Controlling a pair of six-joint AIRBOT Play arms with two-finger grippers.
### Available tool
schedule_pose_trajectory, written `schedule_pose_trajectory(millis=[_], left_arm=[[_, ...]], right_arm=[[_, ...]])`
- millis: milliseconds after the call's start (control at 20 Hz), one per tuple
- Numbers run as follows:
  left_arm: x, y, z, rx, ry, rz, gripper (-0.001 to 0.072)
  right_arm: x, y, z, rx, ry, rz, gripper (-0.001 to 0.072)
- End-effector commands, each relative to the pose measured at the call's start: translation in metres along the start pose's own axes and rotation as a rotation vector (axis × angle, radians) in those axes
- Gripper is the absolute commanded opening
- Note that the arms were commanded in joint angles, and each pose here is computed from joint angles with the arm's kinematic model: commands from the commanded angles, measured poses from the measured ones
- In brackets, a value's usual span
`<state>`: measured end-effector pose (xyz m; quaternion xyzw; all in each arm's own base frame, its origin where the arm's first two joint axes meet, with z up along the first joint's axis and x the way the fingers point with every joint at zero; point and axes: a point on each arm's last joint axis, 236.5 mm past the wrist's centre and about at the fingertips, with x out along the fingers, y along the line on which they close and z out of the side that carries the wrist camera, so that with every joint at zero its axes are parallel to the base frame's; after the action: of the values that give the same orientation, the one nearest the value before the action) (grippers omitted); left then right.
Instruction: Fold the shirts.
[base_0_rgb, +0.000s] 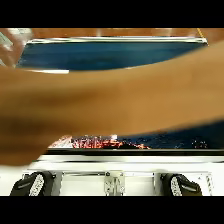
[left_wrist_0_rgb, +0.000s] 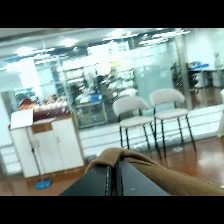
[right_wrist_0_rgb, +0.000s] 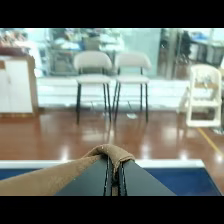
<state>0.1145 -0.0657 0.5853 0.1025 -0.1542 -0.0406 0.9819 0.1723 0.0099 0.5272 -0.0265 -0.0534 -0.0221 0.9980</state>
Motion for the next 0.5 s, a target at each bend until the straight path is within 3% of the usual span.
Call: schedule_pose_trajectory(millis=[0,250,450], left_arm=[[-0.002,0.003,-0.039,-0.006,0.151,0.012,0.0035],[0.035,0.006,-0.178,-0.142,0.542,-0.056,0.0035],[0.063,0.007,-0.342,-0.335,0.866,-0.078,0.0035]], right_arm=[[0.012,-0.012,-0.051,0.009,0.22,-0.03,0.0063],[0.059,-0.019,-0.203,0.092,0.849,0.04,0.0063],[0.113,-0.03,-0.328,0.195,1.135,0.057,0.0063]])
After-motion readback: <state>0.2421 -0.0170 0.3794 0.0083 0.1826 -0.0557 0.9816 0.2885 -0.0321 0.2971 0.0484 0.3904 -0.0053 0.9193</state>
